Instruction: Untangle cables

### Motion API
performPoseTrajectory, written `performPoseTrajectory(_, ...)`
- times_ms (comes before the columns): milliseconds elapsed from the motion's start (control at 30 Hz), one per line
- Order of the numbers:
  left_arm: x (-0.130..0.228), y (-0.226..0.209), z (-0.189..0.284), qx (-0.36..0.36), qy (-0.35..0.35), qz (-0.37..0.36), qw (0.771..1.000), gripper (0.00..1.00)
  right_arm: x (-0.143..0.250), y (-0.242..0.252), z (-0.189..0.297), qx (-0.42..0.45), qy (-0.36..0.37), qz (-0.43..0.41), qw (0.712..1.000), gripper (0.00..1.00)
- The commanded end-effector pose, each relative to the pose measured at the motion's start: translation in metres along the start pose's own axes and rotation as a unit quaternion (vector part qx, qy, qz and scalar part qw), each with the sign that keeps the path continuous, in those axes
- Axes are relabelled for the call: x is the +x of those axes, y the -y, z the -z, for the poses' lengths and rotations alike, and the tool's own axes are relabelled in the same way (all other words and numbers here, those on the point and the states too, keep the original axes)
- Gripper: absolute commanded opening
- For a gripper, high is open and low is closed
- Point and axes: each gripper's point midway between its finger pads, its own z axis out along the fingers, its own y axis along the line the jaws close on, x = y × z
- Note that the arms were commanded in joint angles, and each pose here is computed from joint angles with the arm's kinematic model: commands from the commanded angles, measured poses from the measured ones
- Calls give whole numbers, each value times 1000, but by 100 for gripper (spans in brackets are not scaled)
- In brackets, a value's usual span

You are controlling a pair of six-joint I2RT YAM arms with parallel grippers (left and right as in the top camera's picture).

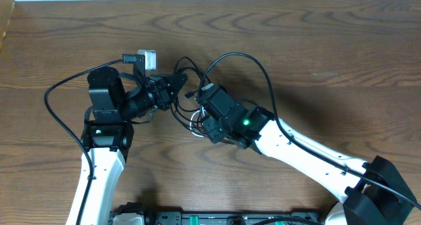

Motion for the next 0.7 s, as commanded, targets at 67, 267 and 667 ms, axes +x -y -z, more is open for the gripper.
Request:
performPoseTrajectory(67, -6, 5, 2, 3, 4, -12, 1000, 8, 8, -5, -13, -8, -16, 14, 1000, 31)
performPoseTrajectory(267, -6, 4, 2, 3, 3, -11, 1000, 8, 8, -6, -13, -8, -16, 15, 1000, 31)
performPoseTrajectory(667, -6, 4, 2, 3, 3, -11, 1000, 8, 10, -5, -13, -6, -19, 13, 1000, 1)
